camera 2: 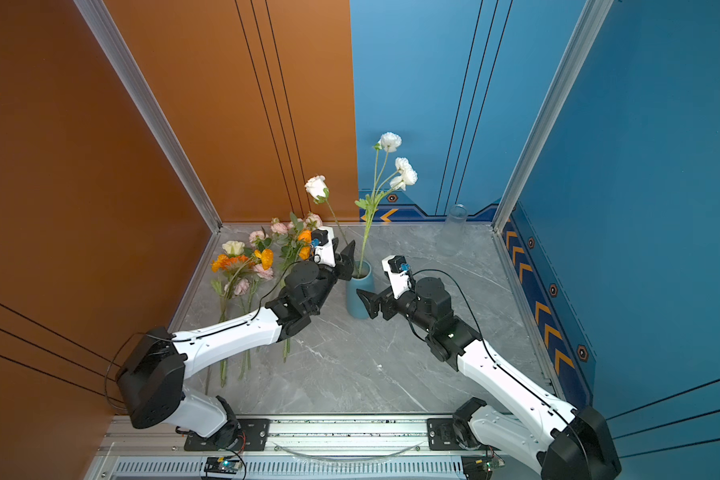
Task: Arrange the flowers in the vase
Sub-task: 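Open the left gripper to release the rose and return to the flower pile, then close the left gripper on the orange poppy stems in the flower pile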
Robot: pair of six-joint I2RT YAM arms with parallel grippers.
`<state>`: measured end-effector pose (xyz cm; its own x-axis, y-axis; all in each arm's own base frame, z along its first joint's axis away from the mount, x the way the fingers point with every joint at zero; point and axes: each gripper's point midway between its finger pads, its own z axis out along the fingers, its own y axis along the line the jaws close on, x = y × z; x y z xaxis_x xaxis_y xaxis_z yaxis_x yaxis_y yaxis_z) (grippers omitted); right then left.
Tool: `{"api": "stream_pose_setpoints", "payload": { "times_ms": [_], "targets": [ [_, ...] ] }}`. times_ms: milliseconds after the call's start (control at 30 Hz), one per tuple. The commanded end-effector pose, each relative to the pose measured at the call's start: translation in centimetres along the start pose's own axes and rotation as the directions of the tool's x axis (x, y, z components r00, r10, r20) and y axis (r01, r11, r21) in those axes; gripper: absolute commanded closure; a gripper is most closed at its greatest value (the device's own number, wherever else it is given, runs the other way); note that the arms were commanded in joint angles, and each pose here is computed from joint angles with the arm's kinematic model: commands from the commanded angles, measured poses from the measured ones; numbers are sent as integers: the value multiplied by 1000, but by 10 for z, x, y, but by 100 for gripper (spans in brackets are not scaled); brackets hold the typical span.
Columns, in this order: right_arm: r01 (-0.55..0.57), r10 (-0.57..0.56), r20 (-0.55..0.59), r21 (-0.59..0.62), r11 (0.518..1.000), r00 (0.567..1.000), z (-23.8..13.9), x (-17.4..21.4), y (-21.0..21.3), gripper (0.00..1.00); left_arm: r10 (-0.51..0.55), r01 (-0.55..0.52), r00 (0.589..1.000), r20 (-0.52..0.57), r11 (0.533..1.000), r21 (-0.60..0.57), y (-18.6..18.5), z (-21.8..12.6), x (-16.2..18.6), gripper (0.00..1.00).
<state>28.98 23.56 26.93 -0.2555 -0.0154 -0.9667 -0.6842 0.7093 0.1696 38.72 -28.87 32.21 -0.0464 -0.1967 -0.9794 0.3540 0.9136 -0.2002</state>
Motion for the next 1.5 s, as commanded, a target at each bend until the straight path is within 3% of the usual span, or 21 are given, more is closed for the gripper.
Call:
{"api": "stream_pose_setpoints", "payload": {
  "times_ms": [0, 167, 300, 400, 533, 633, 733, 900, 1133, 1467],
  "targets": [
    [25, -21, 53, -76, 997, 998, -4, -9, 17, 0, 10, -9, 998, -60, 1000, 19, 4, -12, -23, 46],
    [111, -106, 46, -121, 987, 993, -2, -6, 44, 0, 84, -100, 981, -176, 991, -84, 46, -40, -43, 45],
    [200, -200, 19, -153, 968, 980, 4, 4, 74, 0, 53, -158, 935, -352, 948, -276, 117, -70, -27, 46],
    [213, -215, 7, -180, 960, 977, 12, 10, 89, 0, -87, -125, 857, -507, 921, -369, 170, -88, 12, 47],
    [197, -200, 14, -252, 948, 980, 29, 31, 112, 0, -258, -9, 697, -669, 930, -368, 190, -93, 84, 51],
    [200, -208, 3, -283, 938, 978, 46, 58, 130, 0, -278, -12, 591, -757, 935, -353, 191, -87, 132, 65],
    [201, -220, -25, -318, 927, 975, 58, 78, 146, 0, -280, -64, 525, -804, 929, -365, 199, -81, 165, 69],
    [190, -225, -84, -306, 933, 971, 71, 93, 143, 0, -294, -158, 497, -817, 895, -418, 220, -78, 192, 72],
    [187, -223, -95, -291, 938, 970, 71, 93, 137, 0, -320, -149, 431, -844, 897, -416, 224, -78, 227, 78],
    [184, -217, -87, -290, 939, 972, 69, 89, 134, 0, -321, -233, 439, -839, 861, -452, 239, -86, 233, 77]
  ]
}}
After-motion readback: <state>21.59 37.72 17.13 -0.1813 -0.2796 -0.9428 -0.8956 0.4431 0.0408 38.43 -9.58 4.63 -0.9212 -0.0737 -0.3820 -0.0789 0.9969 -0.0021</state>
